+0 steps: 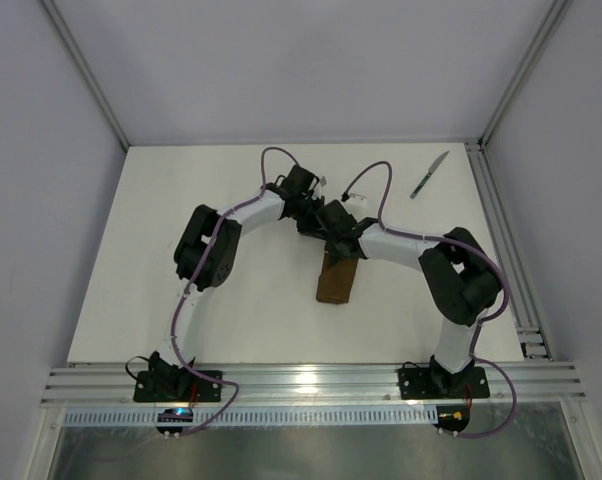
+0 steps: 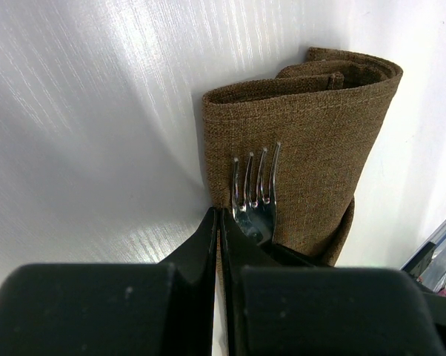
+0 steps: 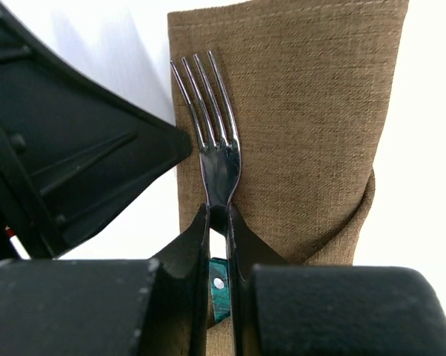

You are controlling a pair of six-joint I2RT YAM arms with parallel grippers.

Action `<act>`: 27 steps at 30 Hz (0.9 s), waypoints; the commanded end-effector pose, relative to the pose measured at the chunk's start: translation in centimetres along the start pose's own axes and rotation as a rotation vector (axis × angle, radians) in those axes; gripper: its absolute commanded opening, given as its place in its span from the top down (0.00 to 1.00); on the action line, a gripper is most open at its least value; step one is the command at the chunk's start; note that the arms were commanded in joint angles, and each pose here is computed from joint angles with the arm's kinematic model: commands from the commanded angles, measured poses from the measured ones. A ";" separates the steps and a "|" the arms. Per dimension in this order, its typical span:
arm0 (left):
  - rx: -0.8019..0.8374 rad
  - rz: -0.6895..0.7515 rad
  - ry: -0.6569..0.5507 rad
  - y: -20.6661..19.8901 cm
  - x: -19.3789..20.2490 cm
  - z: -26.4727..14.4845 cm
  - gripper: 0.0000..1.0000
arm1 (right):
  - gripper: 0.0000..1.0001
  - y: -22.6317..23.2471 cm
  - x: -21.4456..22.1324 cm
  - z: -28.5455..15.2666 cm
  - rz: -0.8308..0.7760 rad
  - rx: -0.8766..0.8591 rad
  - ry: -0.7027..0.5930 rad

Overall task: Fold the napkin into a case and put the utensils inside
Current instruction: Insert the fork into the folded napkin, then pick up the knife from the corner of the board.

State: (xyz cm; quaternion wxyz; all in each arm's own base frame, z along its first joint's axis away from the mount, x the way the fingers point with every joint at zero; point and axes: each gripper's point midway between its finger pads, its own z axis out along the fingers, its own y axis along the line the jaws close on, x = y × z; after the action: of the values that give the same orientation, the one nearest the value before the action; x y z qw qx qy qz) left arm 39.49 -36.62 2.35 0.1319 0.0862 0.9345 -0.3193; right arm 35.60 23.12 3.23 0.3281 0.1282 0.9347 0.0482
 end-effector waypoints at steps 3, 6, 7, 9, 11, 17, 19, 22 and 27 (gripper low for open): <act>0.009 0.020 -0.008 -0.8 -0.1 -0.8 0.99 | 0.88 0.9 -1.1 -1.2 0.010 -0.025 -0.026; 0.005 0.031 -0.012 -0.9 -0.4 -1.2 0.94 | 0.81 1.2 -2.2 -1.7 0.006 -0.034 -0.055; -0.004 0.037 -0.015 -0.7 -0.5 -1.3 0.92 | 0.75 1.2 -2.5 -2.0 0.002 -0.029 -0.060; -0.013 0.043 -0.021 -0.7 -0.6 -1.7 0.82 | 0.70 1.2 -3.6 -2.5 -0.009 -0.025 -0.087; -0.021 0.054 -0.022 -0.7 -0.6 -1.8 0.80 | 0.64 1.0 -4.6 -3.0 -0.006 -0.018 -0.104; -0.045 0.090 -0.054 -1.0 -1.4 -3.2 0.71 | 0.47 -3.9 -11.8 -4.9 0.084 0.002 -0.200; -0.048 0.123 -0.070 -1.5 -2.0 -4.1 0.69 | 0.44 -6.1 -14.0 -5.3 0.098 0.013 -0.211; -0.076 0.160 -0.098 -1.8 -2.7 -5.4 0.66 | 0.35 -10.2 -19.0 -5.6 0.143 0.073 -0.256; -0.189 0.255 -0.162 -1.0 -4.2 -8.6 0.62 | 0.32 -16.7 -23.1 -1.6 0.207 0.162 -0.200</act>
State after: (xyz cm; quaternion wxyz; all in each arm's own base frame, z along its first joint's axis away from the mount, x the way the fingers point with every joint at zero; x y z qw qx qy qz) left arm 39.67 -33.69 4.38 0.1708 0.1334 0.9449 -0.2451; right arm 47.14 2.53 16.89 0.4332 0.2749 0.8584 0.0016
